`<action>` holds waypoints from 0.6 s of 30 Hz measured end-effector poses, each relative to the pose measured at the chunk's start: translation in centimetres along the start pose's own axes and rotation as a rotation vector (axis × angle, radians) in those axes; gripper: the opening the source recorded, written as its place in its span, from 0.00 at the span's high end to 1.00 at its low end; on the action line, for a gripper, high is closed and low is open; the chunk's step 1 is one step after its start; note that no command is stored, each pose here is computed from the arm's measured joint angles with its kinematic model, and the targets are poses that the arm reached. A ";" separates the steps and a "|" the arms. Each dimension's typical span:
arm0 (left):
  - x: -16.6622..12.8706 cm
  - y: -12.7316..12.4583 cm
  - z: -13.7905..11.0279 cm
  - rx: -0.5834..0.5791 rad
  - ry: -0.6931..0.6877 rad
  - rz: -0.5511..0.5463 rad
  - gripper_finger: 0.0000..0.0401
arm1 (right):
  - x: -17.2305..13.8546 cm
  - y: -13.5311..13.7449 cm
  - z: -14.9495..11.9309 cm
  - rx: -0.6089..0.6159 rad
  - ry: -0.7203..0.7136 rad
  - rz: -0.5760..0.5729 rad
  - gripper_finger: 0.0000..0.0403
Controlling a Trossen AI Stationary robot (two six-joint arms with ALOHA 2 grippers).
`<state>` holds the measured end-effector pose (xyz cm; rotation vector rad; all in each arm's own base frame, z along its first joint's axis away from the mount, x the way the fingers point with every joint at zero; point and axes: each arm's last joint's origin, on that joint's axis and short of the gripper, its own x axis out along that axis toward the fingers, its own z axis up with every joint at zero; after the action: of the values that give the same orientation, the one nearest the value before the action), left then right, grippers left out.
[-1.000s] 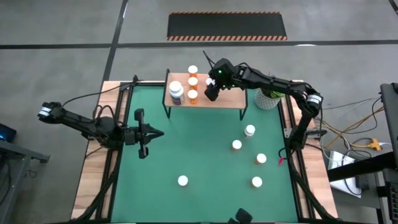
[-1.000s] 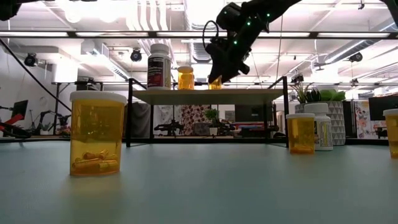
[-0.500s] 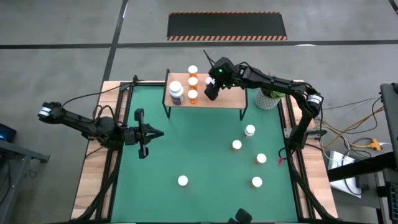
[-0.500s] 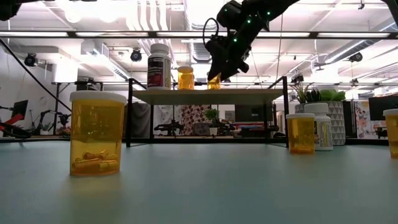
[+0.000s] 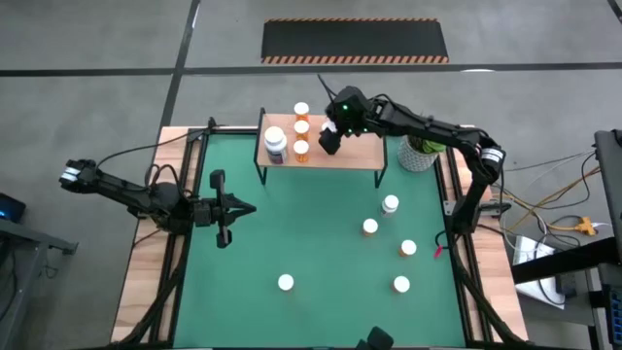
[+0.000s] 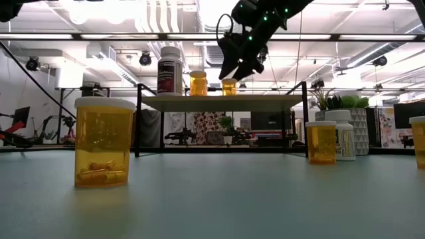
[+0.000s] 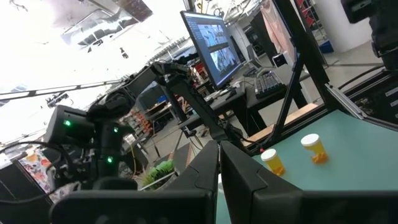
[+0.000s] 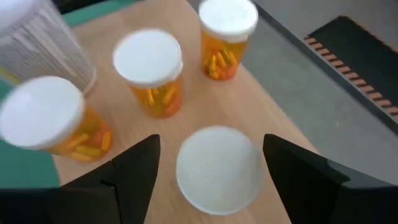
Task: Pick and place medicine bottles onto shelf by color
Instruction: Put the orange pill bottle on the shelf, then adjust the orange pill bottle on the shelf
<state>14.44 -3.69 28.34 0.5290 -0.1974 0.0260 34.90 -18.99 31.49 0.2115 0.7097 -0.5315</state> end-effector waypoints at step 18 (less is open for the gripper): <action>0.3 -0.2 -0.2 0.003 0.010 -0.007 1.00 | -3.5 3.6 2.8 -0.157 -0.062 0.218 0.45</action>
<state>14.74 -3.79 28.16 0.5325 -0.1853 0.0218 36.18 -15.54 35.93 0.1234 0.6555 -0.2718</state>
